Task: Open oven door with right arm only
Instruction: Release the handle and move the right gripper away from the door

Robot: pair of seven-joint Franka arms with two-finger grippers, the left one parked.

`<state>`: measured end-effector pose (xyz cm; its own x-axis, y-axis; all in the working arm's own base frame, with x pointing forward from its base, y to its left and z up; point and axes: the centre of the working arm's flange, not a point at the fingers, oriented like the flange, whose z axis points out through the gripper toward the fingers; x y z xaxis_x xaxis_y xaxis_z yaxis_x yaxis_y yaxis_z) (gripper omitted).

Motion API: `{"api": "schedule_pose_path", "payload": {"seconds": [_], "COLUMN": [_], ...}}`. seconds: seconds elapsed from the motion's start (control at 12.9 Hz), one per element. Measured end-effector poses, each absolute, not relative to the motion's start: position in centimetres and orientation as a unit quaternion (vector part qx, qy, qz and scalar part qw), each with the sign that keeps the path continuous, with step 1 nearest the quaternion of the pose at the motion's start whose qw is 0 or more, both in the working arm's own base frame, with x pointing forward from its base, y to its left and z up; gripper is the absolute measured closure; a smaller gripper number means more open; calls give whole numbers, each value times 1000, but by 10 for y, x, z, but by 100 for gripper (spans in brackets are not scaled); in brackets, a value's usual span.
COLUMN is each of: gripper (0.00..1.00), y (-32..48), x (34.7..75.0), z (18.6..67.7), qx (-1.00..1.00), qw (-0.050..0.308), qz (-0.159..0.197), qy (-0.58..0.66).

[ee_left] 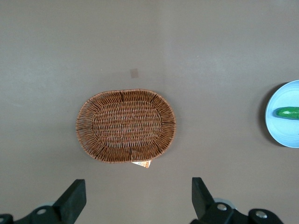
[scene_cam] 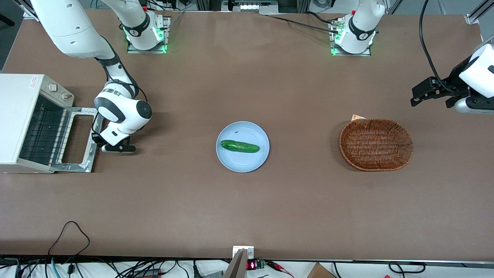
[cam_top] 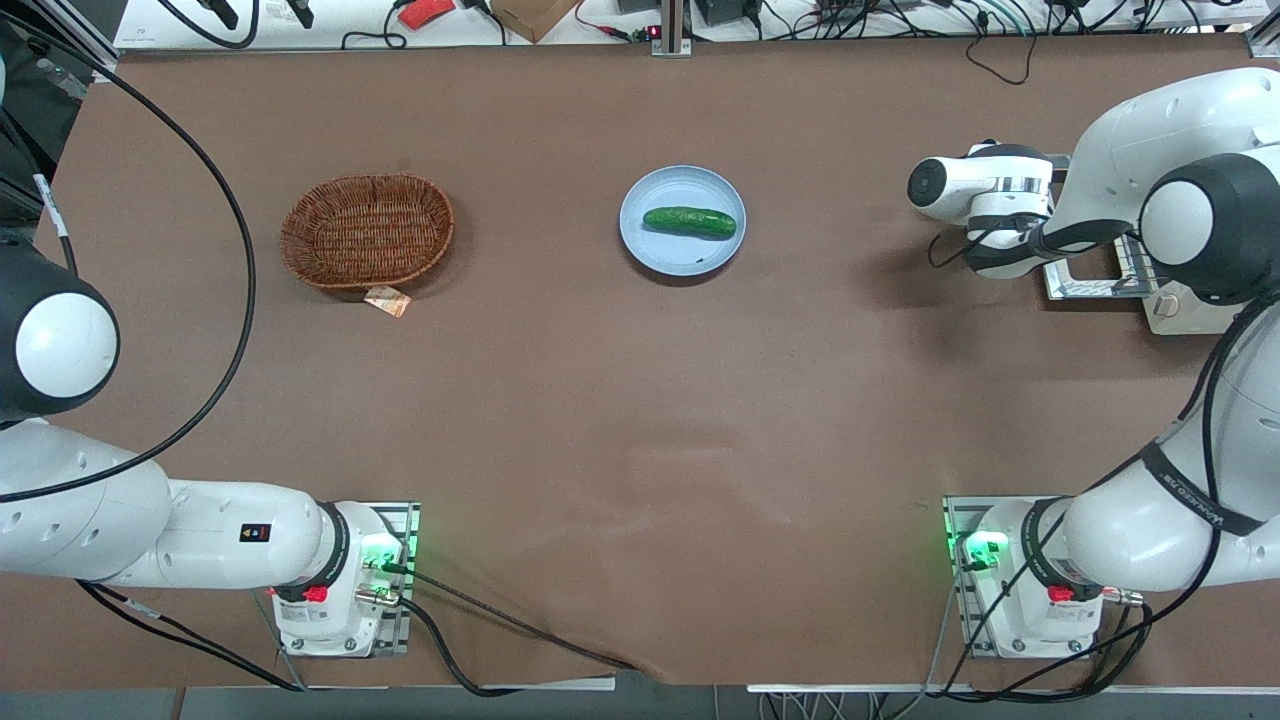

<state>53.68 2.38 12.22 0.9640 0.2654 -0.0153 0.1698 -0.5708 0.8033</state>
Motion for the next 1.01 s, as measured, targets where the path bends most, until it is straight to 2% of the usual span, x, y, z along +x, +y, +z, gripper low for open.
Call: {"api": "schedule_pose_path", "payload": {"seconds": [0.31,0.54,0.7,0.85,1.01], "gripper": [99,96,80,78,78], "y": [24,29,44,62,75], "x": [538,547,558,571,585], "z": [123,130,139,153,177], "qx": [886,898,911,926,944], "qw": [445,428,405,372,329], "qz": [54,55,57,58,40], "qy": [119,86,54,14,-13]}}
